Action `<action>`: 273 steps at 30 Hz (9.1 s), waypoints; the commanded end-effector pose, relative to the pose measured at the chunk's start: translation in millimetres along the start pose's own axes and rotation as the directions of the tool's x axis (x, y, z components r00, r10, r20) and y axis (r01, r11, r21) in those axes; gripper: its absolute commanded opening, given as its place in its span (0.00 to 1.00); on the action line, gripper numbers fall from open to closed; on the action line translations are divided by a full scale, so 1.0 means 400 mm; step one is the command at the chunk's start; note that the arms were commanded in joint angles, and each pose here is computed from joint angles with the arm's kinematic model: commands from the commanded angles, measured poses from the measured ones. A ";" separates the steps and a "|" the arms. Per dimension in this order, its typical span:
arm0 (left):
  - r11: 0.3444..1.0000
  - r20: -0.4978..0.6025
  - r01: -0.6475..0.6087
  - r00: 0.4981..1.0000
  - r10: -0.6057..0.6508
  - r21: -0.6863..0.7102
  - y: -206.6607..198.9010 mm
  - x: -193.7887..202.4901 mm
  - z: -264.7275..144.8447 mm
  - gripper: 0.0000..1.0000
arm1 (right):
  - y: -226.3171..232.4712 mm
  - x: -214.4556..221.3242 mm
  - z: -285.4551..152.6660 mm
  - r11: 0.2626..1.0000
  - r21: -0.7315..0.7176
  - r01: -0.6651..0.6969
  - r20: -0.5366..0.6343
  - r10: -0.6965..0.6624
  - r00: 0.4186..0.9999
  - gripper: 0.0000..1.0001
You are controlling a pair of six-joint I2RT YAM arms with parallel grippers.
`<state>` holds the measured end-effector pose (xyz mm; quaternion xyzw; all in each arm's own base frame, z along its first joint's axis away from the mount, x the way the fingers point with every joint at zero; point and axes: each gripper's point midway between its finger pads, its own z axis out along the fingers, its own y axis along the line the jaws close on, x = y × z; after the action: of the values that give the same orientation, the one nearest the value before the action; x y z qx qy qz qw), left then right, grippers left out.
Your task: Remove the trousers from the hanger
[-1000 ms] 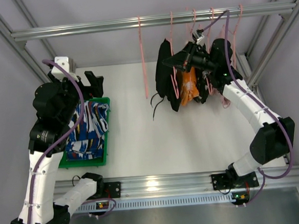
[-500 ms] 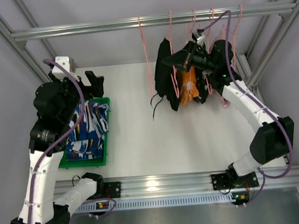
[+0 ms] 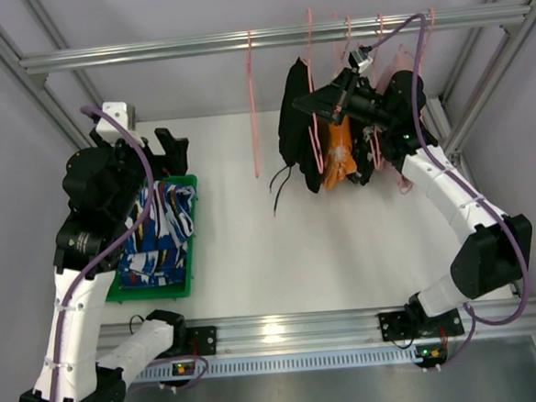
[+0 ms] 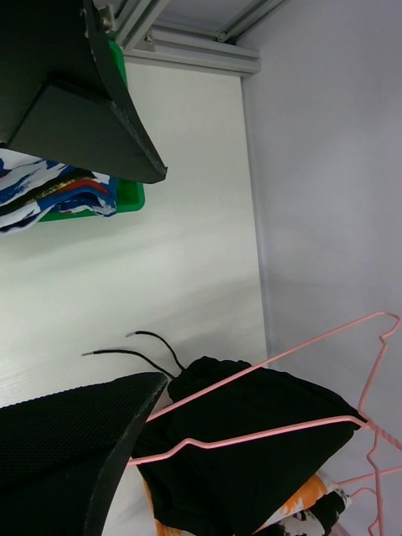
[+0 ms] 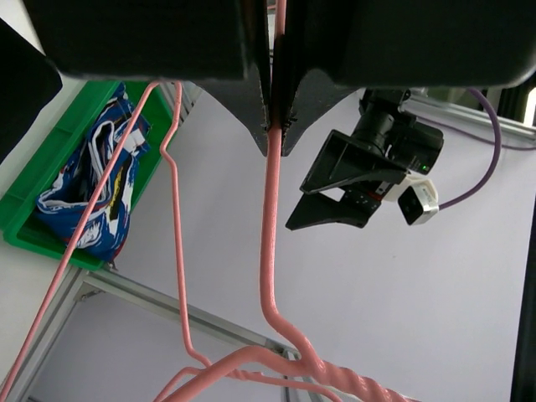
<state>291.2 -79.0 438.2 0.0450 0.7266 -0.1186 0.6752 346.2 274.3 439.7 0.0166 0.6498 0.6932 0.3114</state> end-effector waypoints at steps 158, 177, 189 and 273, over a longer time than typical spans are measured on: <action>0.918 0.413 -0.266 0.902 0.128 0.295 -0.590 -0.047 0.070 0.99 | 0.558 0.117 -0.154 0.936 -0.269 0.228 0.167 -0.188 0.968 0.00; 0.952 0.392 -0.247 0.906 0.160 0.182 -0.546 -0.027 0.165 0.95 | 0.578 0.126 -0.169 0.929 -0.289 0.229 0.164 -0.188 0.969 0.00; 0.932 0.382 -0.260 0.912 0.152 0.251 -0.583 0.016 0.212 0.94 | 0.586 0.129 -0.176 0.926 -0.295 0.237 0.168 -0.194 0.966 0.00; 0.973 0.821 -0.065 0.526 0.222 -0.221 -0.091 -0.760 -0.229 0.00 | 0.065 0.204 -0.259 0.926 0.142 0.350 0.097 -0.365 0.926 0.00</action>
<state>254.6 -143.8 724.0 0.0821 0.3646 -0.0522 0.9261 236.0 224.0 398.2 -0.0046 0.6882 0.5774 0.4393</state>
